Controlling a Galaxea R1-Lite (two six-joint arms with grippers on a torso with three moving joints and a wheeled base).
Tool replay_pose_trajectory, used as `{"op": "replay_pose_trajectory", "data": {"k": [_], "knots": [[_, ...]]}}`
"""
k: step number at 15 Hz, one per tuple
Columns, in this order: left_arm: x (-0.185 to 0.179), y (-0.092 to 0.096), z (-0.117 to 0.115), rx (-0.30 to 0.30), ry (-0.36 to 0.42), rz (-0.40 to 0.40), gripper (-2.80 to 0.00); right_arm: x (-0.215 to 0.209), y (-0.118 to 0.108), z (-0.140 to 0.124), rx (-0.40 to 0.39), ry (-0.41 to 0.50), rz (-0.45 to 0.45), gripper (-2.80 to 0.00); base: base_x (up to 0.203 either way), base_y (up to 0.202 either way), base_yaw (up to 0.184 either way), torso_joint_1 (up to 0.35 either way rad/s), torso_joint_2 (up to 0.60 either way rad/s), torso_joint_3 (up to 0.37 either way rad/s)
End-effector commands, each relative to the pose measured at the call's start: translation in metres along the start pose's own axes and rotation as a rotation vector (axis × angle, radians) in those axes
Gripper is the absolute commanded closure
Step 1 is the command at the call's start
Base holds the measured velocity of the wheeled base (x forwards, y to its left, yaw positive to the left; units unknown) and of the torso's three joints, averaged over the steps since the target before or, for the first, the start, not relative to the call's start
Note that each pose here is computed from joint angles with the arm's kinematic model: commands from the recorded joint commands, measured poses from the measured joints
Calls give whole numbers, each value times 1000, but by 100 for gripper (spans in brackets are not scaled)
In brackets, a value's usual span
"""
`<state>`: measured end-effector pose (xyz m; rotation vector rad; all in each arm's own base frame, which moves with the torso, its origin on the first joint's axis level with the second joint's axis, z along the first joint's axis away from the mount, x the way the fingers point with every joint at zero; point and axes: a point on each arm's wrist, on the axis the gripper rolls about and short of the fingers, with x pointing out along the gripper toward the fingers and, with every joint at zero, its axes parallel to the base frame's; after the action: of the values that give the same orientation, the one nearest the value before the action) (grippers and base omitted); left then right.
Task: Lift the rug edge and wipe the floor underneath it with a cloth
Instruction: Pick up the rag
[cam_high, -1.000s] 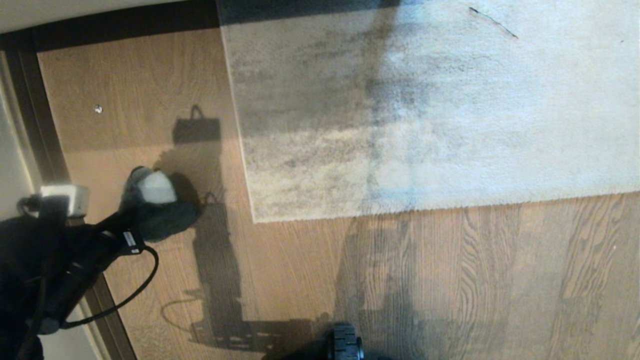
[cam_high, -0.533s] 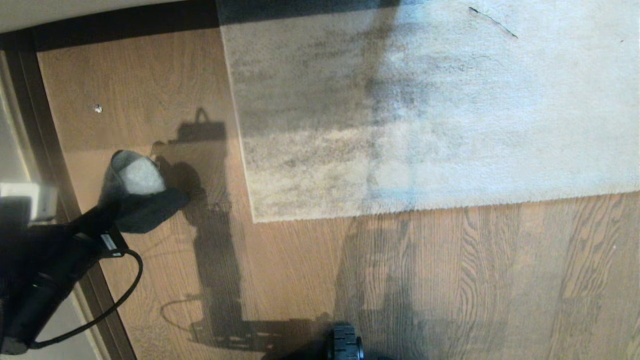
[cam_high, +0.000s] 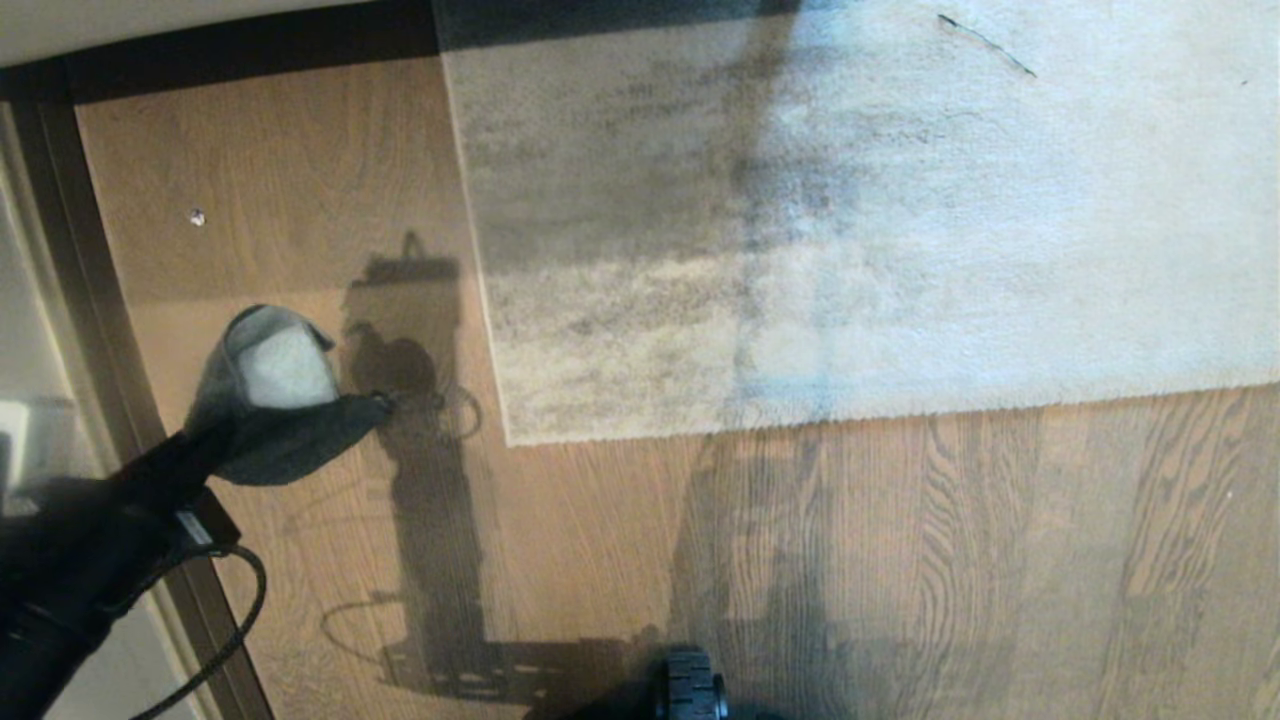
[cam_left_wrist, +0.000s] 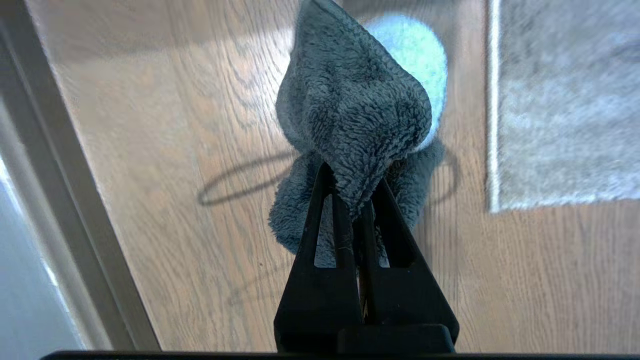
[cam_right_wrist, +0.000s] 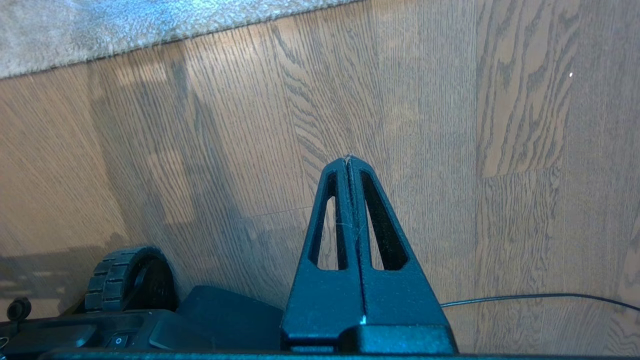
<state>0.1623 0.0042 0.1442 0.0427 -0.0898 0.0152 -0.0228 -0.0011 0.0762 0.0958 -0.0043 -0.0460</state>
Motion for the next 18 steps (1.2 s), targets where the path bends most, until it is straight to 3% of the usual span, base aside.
{"op": "replay_pose_trajectory", "data": {"k": [1,7,14,18], "knots": [[-15,1,19,0,-131,6,0,0,0,0,1,-1,0,0,0,0,0,0,0,0],[-65,1,38,-5,-208,13,0,0,0,0,1,-1,0,0,0,0,0,0,0,0],[-123,-1,19,-8,-102,17,0,0,0,0,1,-1,0,0,0,0,0,0,0,0],[-151,-1,1,0,-60,64,0,0,0,0,1,-1,0,0,0,0,0,0,0,0]]}}
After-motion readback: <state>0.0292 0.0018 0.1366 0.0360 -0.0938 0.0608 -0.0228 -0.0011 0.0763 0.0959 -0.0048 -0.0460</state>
